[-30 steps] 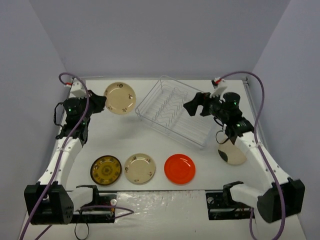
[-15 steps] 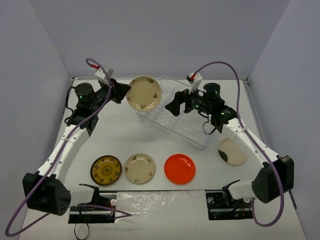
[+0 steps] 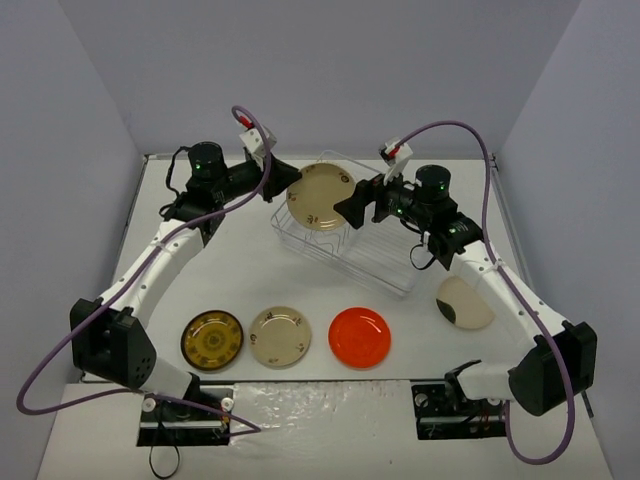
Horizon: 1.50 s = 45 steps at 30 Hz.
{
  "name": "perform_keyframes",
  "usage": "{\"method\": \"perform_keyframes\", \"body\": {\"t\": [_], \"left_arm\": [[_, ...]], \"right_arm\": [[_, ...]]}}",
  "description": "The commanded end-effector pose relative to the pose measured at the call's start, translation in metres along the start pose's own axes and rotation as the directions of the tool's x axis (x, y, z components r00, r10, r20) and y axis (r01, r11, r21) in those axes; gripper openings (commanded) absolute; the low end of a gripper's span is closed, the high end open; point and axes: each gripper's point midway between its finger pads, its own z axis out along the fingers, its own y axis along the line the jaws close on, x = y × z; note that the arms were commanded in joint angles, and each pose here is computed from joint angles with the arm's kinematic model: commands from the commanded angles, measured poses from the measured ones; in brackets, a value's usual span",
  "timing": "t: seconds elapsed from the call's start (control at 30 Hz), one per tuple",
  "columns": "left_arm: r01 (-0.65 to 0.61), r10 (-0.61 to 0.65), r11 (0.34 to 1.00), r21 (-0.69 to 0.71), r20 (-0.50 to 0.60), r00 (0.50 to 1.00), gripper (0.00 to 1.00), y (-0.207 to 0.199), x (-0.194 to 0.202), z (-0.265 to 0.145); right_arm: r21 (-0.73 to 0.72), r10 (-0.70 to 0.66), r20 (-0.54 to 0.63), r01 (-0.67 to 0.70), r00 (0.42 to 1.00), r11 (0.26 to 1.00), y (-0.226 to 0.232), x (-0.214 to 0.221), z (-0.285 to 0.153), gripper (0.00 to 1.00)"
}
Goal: Load the plates into the dish rack
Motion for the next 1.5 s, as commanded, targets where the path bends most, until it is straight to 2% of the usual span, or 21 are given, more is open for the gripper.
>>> {"method": "perform_keyframes", "body": {"t": [0.0,0.07,0.1,0.27,0.3,0.33,0.43,0.47,0.53,0.63,0.8,0.87,1.0,1.03,1.1,1.2,1.37,1.47], "left_arm": [[-0.159,0.144,0.983,0.093,0.149,0.978,0.00,-0.034,-0.058,-0.010],[-0.176,0.155,0.977,0.121,0.162,0.975,0.00,-0.042,-0.060,-0.012],[-0.176,0.152,0.975,0.137,0.165,0.974,0.00,-0.046,-0.059,-0.013],[-0.154,0.136,0.983,0.100,0.161,0.977,0.00,-0.044,-0.059,-0.017],[-0.147,0.133,0.986,0.082,0.158,0.978,0.02,-0.041,-0.058,-0.017],[-0.141,0.129,0.987,0.072,0.153,0.980,0.20,-0.040,-0.058,-0.017],[-0.099,0.103,0.995,-0.029,0.145,0.984,0.83,-0.023,-0.060,-0.018],[-0.083,0.093,0.994,-0.078,0.143,0.985,0.97,-0.016,-0.062,-0.020],[-0.031,0.055,0.984,-0.177,0.133,0.990,0.97,0.000,-0.061,-0.024],[0.041,0.004,0.929,-0.369,0.120,0.993,0.97,0.029,-0.062,-0.040],[0.142,-0.114,0.766,-0.627,0.084,0.990,0.97,0.064,-0.037,-0.082],[0.172,-0.148,0.680,-0.713,0.097,0.984,0.97,0.073,-0.022,-0.102],[0.213,-0.189,0.510,-0.834,0.133,0.973,0.97,0.079,0.017,-0.143],[0.223,-0.202,0.486,-0.845,0.140,0.969,0.97,0.078,0.025,-0.149],[0.244,-0.223,0.457,-0.855,0.155,0.962,0.97,0.075,0.035,-0.157],[0.260,-0.260,0.402,-0.878,0.163,0.952,0.97,0.073,0.056,-0.168],[0.248,-0.298,0.251,-0.936,0.169,0.940,0.97,0.076,0.085,-0.196],[0.234,-0.303,0.208,-0.950,0.165,0.939,0.97,0.077,0.091,-0.203]], "right_arm": [[-0.068,-0.049,0.110,0.056,0.993,0.996,0.010,-0.042,0.012,0.85],[-0.077,-0.049,0.101,0.057,0.994,0.995,0.009,-0.041,0.017,0.80],[-0.082,-0.048,0.095,0.056,0.994,0.995,0.008,-0.039,0.019,0.72],[-0.102,-0.068,0.087,0.077,0.994,0.992,0.010,-0.038,0.020,0.27],[-0.088,-0.071,0.093,0.079,0.993,0.993,0.008,-0.040,0.019,0.08],[-0.074,-0.071,0.097,0.078,0.993,0.994,0.006,-0.041,0.018,0.02],[-0.008,-0.091,0.120,0.093,0.989,0.996,-0.005,-0.050,0.013,0.00],[0.014,-0.103,0.129,0.102,0.986,0.995,-0.011,-0.054,0.010,0.00],[0.081,-0.122,0.143,0.111,0.982,0.990,-0.028,-0.062,0.003,0.00],[0.172,-0.165,0.158,0.138,0.973,0.975,-0.058,-0.075,-0.012,0.00],[0.268,-0.302,0.122,0.262,0.945,0.927,-0.103,-0.094,-0.020,0.00],[0.268,-0.416,0.076,0.384,0.906,0.884,-0.111,-0.106,-0.015,0.00],[0.115,-0.603,-0.055,0.605,0.796,0.788,-0.122,-0.074,0.009,0.00],[0.096,-0.648,-0.075,0.652,0.758,0.752,-0.126,-0.070,0.012,0.00],[0.091,-0.684,-0.099,0.691,0.723,0.717,-0.133,-0.069,0.017,0.00],[0.139,-0.667,-0.139,0.682,0.732,0.718,-0.150,-0.076,0.025,0.00],[0.220,-0.611,-0.186,0.639,0.769,0.737,-0.179,-0.072,0.049,0.00],[0.260,-0.577,-0.206,0.613,0.790,0.746,-0.191,-0.062,0.063,0.00]]}}
